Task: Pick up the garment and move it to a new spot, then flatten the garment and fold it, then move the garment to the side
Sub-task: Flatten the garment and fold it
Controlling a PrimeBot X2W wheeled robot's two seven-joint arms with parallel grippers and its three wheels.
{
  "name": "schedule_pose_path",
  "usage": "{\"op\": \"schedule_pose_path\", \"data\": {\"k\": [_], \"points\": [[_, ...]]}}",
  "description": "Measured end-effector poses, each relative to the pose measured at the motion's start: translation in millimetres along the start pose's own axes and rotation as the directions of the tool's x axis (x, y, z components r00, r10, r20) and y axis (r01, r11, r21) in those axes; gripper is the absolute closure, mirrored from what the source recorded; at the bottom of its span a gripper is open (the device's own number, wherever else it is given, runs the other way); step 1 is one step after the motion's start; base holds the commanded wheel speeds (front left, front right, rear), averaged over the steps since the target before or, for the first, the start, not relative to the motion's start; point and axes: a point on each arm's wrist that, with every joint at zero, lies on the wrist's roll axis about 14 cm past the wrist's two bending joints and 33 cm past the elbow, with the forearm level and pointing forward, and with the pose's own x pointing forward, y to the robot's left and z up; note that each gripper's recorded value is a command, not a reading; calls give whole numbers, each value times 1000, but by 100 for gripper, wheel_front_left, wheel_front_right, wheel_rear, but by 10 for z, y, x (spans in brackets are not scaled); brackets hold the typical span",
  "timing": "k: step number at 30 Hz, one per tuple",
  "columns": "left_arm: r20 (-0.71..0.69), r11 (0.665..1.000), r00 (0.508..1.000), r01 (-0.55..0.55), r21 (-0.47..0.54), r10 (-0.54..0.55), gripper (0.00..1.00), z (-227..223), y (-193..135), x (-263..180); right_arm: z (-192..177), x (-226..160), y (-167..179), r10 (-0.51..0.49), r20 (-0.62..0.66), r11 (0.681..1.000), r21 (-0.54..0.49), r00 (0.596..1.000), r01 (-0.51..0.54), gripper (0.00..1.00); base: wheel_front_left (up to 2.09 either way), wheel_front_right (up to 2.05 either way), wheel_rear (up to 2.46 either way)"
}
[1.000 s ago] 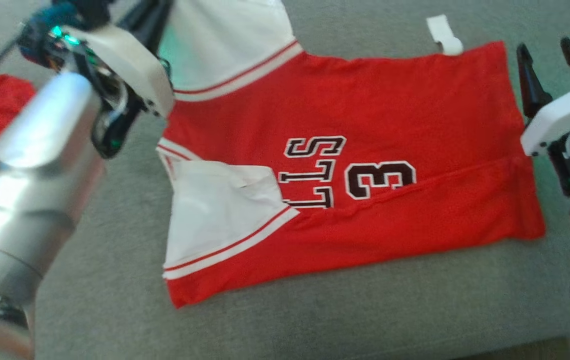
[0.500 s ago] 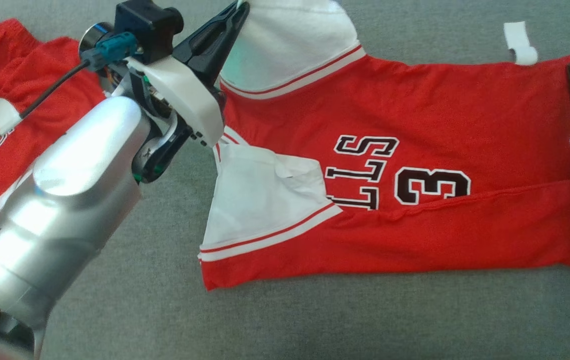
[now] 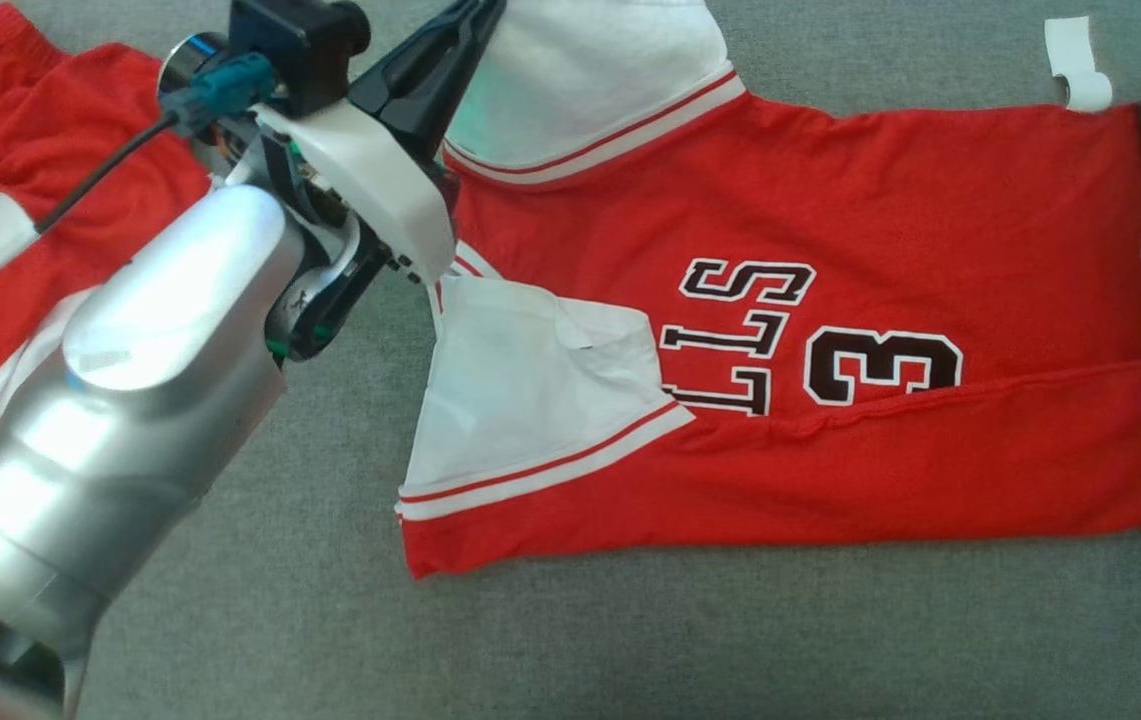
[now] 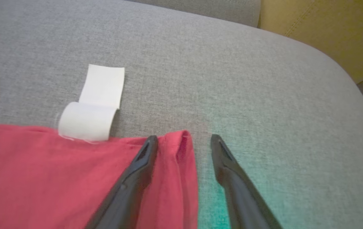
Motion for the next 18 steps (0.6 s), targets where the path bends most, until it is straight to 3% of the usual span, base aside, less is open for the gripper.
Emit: {"op": "schedule_pose_path", "data": {"k": [1,10,18], "points": [[2,1000,1000,0,-3,0,100,4,2,6,-1,2,13,5,-3,1000,-2,1000,-5,100,0,0,0],[16,1000,1000,-23,20,23,100,86,105,59,77,-36,-32,3,45,999,44,999,-5,100,0,0,0],[81,995,992,-98,24,96,100,287,381,151,801,-114,-276,-60,275,988,154,960,18,100,0,0,0]]}}
